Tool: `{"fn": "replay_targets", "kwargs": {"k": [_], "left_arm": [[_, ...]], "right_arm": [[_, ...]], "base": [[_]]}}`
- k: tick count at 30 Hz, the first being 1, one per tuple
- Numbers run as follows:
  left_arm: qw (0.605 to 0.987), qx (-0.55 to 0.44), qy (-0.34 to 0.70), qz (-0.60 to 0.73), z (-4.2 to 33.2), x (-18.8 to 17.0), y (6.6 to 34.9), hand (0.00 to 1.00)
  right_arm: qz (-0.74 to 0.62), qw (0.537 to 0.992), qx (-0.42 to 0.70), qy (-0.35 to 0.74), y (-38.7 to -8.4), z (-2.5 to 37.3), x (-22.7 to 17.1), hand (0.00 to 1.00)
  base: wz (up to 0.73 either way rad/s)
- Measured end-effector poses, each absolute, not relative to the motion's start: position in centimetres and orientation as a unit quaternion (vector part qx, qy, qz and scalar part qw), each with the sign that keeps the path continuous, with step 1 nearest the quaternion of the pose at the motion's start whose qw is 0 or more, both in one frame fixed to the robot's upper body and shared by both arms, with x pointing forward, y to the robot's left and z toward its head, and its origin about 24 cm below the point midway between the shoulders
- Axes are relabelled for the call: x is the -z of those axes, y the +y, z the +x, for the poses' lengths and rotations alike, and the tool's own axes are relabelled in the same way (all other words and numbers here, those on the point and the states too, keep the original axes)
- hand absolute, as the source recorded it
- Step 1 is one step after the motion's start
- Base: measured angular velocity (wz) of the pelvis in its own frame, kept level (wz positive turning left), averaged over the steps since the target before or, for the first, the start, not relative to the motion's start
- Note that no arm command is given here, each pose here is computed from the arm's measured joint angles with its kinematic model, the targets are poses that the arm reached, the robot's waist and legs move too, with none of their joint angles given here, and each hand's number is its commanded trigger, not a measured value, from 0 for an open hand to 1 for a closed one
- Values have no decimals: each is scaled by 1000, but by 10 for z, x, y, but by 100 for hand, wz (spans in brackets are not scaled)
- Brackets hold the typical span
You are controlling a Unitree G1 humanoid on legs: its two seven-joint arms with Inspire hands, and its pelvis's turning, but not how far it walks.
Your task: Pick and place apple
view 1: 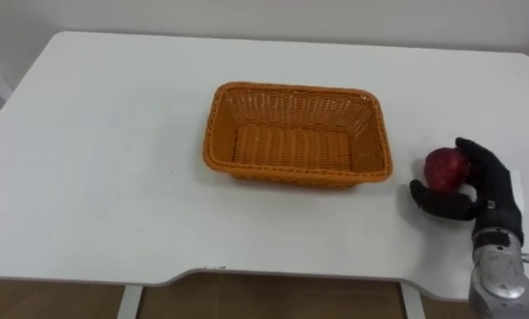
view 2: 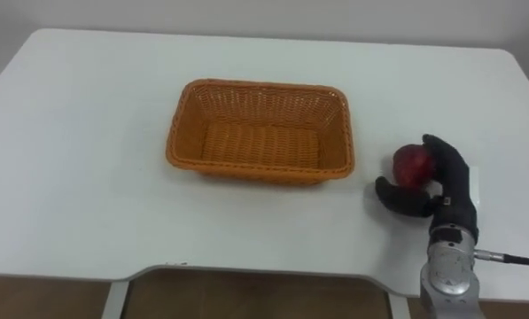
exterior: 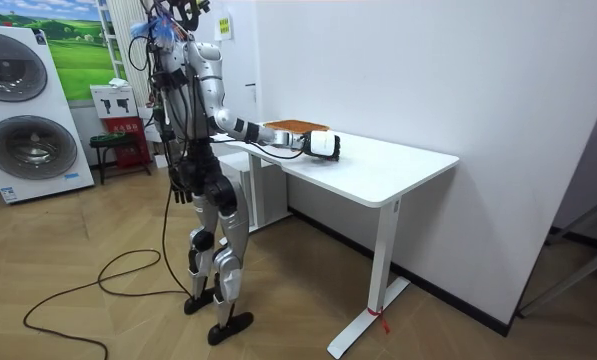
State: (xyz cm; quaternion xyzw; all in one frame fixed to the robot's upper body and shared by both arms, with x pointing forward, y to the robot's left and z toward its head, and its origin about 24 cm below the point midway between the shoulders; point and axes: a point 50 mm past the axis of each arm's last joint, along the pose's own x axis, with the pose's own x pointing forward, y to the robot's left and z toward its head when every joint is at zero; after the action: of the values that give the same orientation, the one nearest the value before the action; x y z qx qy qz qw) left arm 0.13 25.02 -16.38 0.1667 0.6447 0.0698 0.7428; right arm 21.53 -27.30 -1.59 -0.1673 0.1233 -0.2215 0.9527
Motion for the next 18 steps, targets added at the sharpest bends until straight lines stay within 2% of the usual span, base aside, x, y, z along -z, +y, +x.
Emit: {"fn": "replay_targets", "kwargs": {"k": [18], "left_arm": [[742, -71, 645, 168, 0, 164, 250, 0]], "right_arm": [[-167, 952, 221, 131, -276, 214, 18, 100]], "base": [[1]]}}
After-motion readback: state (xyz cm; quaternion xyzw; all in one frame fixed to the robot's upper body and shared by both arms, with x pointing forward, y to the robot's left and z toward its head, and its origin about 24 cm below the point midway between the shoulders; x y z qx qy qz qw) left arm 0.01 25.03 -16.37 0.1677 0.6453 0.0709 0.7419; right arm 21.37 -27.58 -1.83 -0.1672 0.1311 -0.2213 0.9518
